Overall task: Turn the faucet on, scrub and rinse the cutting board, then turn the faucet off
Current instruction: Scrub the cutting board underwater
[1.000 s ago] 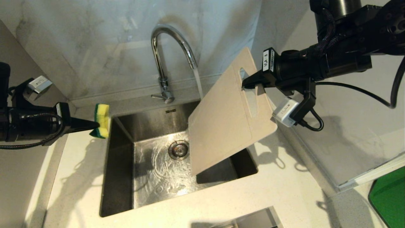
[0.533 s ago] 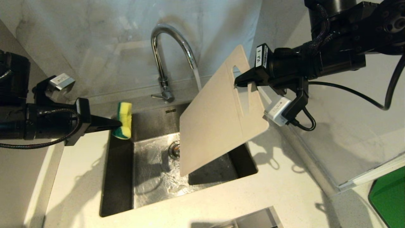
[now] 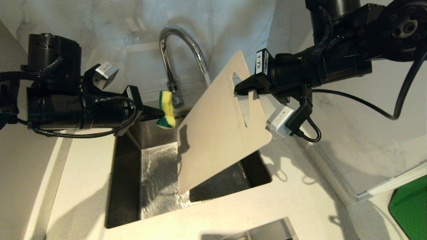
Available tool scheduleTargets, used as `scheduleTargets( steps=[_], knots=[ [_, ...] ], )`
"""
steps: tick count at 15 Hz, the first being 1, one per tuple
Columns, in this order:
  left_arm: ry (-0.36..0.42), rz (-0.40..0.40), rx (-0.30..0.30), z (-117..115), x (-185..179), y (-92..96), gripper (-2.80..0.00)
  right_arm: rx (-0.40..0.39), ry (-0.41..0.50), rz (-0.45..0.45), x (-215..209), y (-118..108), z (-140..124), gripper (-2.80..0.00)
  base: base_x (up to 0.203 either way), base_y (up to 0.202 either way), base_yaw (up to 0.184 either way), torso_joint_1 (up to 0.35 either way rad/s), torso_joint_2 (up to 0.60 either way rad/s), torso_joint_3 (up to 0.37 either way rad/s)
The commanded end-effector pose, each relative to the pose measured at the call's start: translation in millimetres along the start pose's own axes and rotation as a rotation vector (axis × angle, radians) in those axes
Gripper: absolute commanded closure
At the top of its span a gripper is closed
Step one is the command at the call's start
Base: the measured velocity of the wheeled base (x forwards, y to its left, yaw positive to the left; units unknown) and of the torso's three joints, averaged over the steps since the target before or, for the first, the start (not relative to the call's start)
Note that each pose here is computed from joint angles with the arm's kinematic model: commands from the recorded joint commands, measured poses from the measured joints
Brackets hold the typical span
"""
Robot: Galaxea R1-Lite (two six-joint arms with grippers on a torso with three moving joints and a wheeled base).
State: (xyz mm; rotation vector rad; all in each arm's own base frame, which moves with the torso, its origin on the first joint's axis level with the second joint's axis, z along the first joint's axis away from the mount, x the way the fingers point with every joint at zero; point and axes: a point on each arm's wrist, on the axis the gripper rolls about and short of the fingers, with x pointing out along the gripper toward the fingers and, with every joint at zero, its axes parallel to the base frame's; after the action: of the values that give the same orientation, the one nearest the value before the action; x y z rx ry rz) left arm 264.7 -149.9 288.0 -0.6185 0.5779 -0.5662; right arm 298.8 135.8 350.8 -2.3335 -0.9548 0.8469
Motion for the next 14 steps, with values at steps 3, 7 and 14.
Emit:
scheduleTargets(
  steps=[3,7,14],
  knots=[
    [0.021,-0.044,-0.025,5,37,-15.3,0.00,-0.015,-0.009,-0.009,1,-3,2,0.00,0.000,0.000,0.000,0.000,0.00,0.000],
    [0.015,-0.105,-0.001,5,47,-38.1,0.00,-0.009,-0.004,-0.016,-1,-6,2,0.00,0.000,0.000,0.000,0.000,0.00,0.000],
    [0.030,-0.114,-0.016,4,63,-44.0,0.00,0.005,0.006,-0.025,-6,-10,2,0.00,0.000,0.000,0.000,0.000,0.00,0.000]
  ],
)
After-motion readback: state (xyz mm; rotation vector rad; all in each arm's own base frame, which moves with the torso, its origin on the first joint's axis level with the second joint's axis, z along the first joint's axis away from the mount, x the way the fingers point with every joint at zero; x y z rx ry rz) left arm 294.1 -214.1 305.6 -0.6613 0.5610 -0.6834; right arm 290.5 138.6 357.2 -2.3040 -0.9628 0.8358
